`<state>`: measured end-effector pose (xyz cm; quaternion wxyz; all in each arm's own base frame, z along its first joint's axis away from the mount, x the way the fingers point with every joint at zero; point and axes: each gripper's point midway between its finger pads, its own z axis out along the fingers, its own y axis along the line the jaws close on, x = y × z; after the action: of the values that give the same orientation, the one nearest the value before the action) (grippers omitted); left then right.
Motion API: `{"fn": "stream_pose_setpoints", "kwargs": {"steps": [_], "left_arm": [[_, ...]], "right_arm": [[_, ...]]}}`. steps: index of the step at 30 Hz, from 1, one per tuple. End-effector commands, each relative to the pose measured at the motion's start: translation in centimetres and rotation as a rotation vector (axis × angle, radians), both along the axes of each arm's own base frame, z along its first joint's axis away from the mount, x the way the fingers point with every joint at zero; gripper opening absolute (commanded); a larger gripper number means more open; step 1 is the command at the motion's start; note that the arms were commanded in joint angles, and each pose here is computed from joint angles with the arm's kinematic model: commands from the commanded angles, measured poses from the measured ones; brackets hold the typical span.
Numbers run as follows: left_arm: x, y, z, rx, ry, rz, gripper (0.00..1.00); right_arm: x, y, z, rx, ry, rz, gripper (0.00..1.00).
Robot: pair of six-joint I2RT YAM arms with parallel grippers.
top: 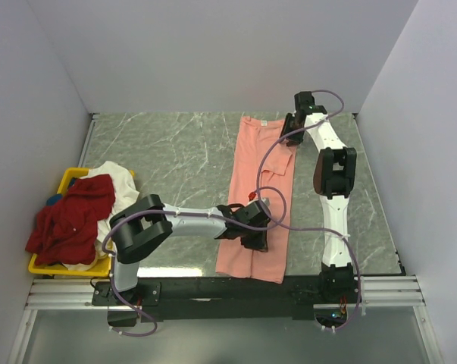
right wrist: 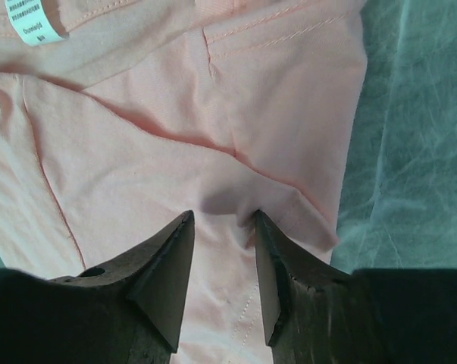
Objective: Fold and stack the t-shirts
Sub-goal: Fold the tshirt
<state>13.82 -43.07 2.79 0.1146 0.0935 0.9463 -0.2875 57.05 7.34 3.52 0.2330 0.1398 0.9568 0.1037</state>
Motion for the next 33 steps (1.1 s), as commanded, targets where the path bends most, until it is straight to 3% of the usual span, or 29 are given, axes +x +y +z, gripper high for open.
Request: {"fn": "stream_pose_setpoints", "kwargs": {"steps": [1,9,11,12,13,14,15,16,17,18,20,26,33], "left_arm": [[1.0,-0.7,3.0,-0.022,-0.073,-0.017,0.28],[3.1,0.3,8.8,-0.119,-0.176,0.012,0.40],[3.4,1.3,10.3,-0.142,-0.193,0.035,0.41],[3.2,2.2,9.9,-0.132,-0.186,0.042,0.41],[3.4,3.0,10.0,-0.133,-0.184,0.059,0.42],[3.3,3.7,11.0,-0.157,-0.189,0.074,0.42],[3.3,5.2,9.8,-0.122,-0.189,0.104,0.42],[3.7,6.1,9.7,-0.120,-0.187,0.126,0.42],[3.3,7.5,9.4,-0.115,-0.181,0.148,0.41],[3.1,8.4,9.0,-0.104,-0.172,0.158,0.41],[2.7,10.5,8.5,-0.097,-0.165,0.196,0.40],[0.6,14.4,6.8,-0.082,-0.139,0.217,0.39],[-1.3,13.8,6.6,-0.197,-0.120,0.148,0.36]], "right_arm": [[1.8,-0.5,1.5,0.019,-0.077,-0.002,0.45],[1.6,-0.8,10.8,0.045,-0.224,-0.018,0.57],[0.3,-0.9,14.6,0.057,-0.271,-0.042,0.57],[-1.2,-0.8,13.4,0.067,-0.222,-0.060,0.57],[-2.2,-0.6,16.7,0.085,-0.288,-0.060,0.57],[-3.4,-0.2,17.2,0.095,-0.295,-0.060,0.57],[-5.9,0.0,14.4,0.099,-0.219,-0.075,0.57],[-7.2,0.2,17.5,0.115,-0.301,-0.072,0.57],[-8.7,0.5,17.4,0.122,-0.300,-0.070,0.57],[-11.7,0.5,13.8,0.129,-0.210,-0.093,0.57],[-15.0,1.4,15.7,0.187,-0.288,-0.058,0.56],[-29.1,2.6,7.4,0.222,-0.127,-0.032,0.51],[-38.7,6.9,5.0,0.418,-0.082,0.064,0.42]]}}
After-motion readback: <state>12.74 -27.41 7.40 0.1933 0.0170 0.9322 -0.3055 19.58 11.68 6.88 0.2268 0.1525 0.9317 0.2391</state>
